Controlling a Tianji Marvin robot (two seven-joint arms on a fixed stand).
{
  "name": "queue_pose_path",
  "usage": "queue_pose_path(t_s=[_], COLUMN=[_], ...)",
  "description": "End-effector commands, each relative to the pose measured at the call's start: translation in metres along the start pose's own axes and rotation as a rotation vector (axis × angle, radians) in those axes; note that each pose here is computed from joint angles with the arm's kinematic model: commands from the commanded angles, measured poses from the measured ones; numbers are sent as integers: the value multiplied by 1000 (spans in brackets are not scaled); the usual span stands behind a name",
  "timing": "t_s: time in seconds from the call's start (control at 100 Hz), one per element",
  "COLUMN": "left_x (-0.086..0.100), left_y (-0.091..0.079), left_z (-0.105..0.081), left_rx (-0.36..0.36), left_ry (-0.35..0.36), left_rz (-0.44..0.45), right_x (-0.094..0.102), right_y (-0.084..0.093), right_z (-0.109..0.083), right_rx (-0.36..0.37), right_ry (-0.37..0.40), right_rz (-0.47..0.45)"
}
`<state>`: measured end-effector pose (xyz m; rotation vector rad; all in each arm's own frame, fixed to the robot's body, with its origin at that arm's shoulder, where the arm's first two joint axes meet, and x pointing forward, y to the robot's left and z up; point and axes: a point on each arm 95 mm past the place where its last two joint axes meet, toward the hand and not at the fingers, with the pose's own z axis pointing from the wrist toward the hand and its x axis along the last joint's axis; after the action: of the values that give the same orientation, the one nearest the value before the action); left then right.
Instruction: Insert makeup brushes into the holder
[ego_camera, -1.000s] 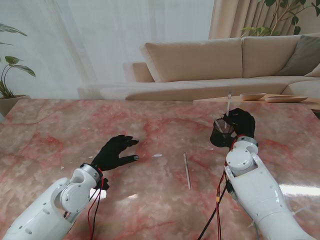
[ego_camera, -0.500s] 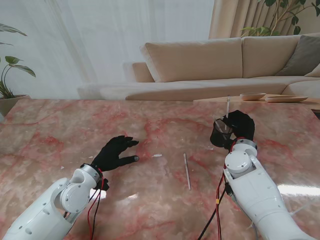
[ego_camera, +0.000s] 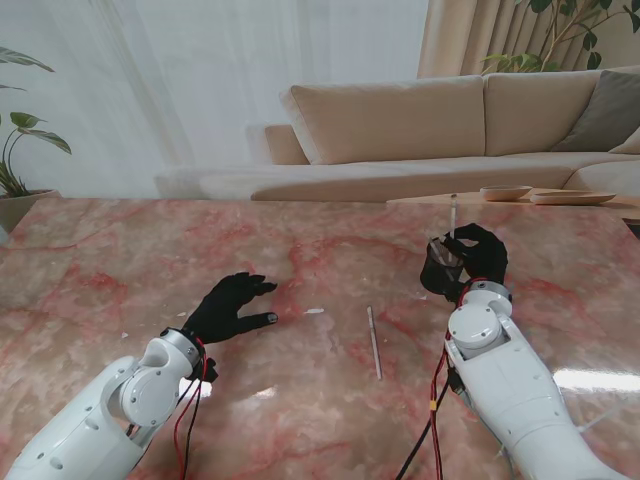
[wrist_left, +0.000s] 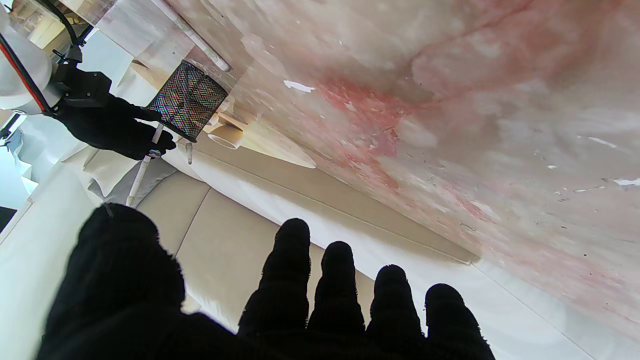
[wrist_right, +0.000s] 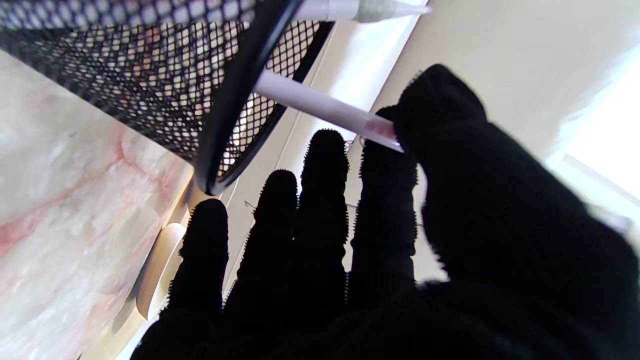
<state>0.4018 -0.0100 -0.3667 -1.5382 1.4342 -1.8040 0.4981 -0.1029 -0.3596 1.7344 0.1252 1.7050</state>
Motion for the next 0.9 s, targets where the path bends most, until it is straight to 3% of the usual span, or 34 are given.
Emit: queue_pose_path(t_s=[0.0, 0.58, 0.89], left_x=[-3, -4, -3], left_y=[4, 5, 1], left_z=[-2, -2, -2], left_rx=[-11, -17, -13], left_ry=[-9, -3, 8], left_rz=[-1, 8, 19], right_x=[-7, -10, -2], right_y=[-6, -6, 14], right_z=[-5, -11, -17], right_rx=[23, 57, 71], right_ry=[-26, -7, 80], right_rz=[6, 20, -114])
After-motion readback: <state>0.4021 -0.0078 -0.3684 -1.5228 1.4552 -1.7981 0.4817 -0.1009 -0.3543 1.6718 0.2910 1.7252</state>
